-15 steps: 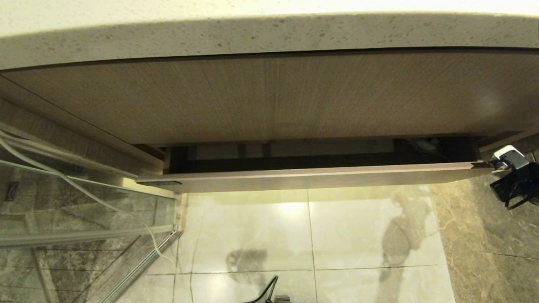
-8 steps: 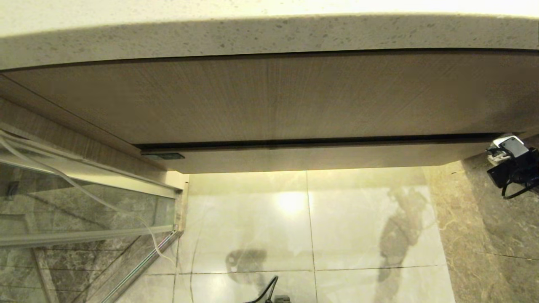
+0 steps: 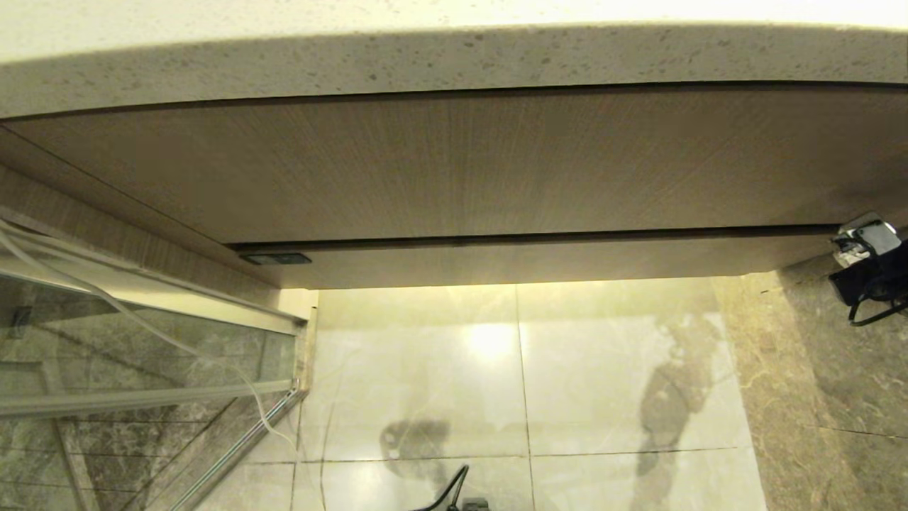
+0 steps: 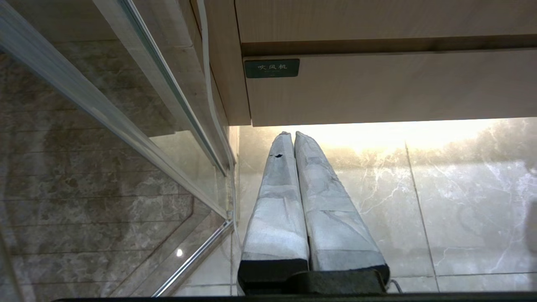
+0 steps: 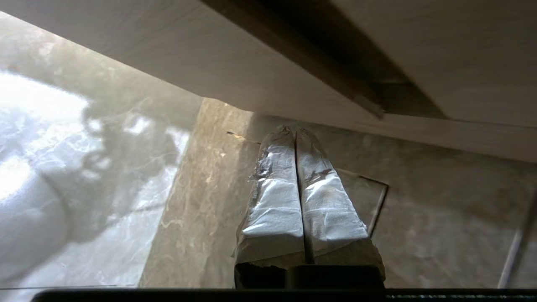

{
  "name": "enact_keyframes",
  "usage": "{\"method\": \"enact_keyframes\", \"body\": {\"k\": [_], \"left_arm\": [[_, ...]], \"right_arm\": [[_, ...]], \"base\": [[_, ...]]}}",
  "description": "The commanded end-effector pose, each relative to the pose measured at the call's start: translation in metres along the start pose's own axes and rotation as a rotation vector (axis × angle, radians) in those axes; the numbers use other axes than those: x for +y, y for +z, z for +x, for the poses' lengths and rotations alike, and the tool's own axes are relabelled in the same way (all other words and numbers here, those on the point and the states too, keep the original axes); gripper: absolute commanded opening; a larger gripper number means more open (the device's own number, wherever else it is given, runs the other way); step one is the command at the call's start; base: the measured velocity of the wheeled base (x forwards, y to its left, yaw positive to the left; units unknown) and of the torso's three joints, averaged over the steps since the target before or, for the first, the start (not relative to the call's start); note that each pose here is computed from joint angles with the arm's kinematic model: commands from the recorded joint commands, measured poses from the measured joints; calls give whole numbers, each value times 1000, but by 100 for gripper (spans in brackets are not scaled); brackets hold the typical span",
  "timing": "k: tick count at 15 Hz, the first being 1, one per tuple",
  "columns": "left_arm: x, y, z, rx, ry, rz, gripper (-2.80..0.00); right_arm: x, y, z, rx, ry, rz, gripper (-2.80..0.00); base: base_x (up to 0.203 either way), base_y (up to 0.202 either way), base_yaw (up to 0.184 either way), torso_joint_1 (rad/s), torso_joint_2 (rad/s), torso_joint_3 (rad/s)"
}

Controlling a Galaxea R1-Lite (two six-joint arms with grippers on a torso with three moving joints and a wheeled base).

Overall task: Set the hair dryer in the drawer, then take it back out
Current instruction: Close the drawer

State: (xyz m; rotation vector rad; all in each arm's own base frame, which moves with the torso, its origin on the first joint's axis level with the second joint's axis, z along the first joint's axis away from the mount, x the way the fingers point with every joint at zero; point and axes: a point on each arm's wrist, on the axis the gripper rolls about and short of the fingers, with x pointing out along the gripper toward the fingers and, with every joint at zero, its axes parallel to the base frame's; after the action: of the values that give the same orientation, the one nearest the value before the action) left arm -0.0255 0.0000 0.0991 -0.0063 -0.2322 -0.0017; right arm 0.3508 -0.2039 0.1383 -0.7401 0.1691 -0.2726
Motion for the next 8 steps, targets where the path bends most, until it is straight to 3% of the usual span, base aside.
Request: {"method": "enact_keyframes", "body": {"k": [1,4,8], "left_arm": [[0,-11,1,37,1,-1,-280],[0,-11,1,38,1,0,-280],[0,-11,1,38,1,0,-280]], "right_arm": [[-1,3,-6,4,4,-2,-280],[-1,6,-19,30,32,-1,-280],[-5,1,-57,208,165,-35,-280]], "base": [[0,0,0,0,0,0],[0,0,0,0,0,0],[0,0,0,0,0,0]]}}
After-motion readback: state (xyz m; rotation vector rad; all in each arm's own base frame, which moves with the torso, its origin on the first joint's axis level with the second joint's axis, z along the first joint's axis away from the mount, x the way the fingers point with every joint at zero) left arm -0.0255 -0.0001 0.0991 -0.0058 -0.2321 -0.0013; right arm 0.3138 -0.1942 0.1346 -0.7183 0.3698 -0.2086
